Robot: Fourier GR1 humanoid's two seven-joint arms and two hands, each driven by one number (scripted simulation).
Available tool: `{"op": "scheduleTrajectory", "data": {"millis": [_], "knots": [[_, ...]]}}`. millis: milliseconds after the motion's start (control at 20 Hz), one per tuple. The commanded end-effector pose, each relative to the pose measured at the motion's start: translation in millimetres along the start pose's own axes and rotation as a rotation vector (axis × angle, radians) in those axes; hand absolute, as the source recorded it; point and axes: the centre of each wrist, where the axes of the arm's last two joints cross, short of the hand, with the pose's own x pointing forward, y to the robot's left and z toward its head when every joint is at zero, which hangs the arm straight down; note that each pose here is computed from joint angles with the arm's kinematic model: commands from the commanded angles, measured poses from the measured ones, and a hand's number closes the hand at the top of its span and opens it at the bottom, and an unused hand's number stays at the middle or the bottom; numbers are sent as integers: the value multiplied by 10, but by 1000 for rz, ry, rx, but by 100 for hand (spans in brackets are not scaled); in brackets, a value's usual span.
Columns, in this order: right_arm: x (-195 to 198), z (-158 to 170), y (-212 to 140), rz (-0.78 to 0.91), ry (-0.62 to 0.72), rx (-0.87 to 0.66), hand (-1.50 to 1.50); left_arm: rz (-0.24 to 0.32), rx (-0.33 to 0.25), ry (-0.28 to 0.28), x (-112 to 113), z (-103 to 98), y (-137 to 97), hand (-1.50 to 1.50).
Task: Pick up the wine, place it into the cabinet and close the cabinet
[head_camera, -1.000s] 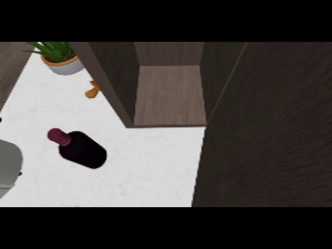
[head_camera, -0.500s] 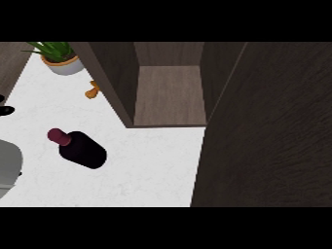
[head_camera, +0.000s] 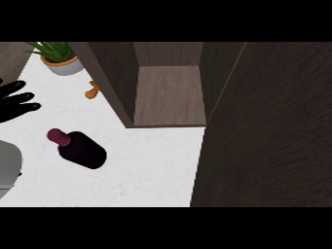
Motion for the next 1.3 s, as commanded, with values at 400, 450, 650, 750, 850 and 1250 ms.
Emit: {"op": "scheduleTrajectory", "data": {"millis": [400, 450, 650, 750, 850, 1250], "knots": [[359, 273, 35, 44, -95, -31, -150, -15, 18, 38, -546, -38, 162, -150], [330, 266, 27, 42, -94, -35, -150, -8, 45, 74, -651, 206, 200, -150], [390, 344, 30, 48, -97, -14, -150, -23, 58, 74, -849, 195, 93, -150], [319, 264, -36, 71, -97, -42, -150, -27, 74, 65, -888, 63, 191, -150], [349, 286, 54, 51, -100, -32, -150, -35, 61, 61, -893, 199, 239, -150], [260, 127, 77, 48, -100, -23, -150, -14, 86, 105, -1162, 487, 239, -150]]}}
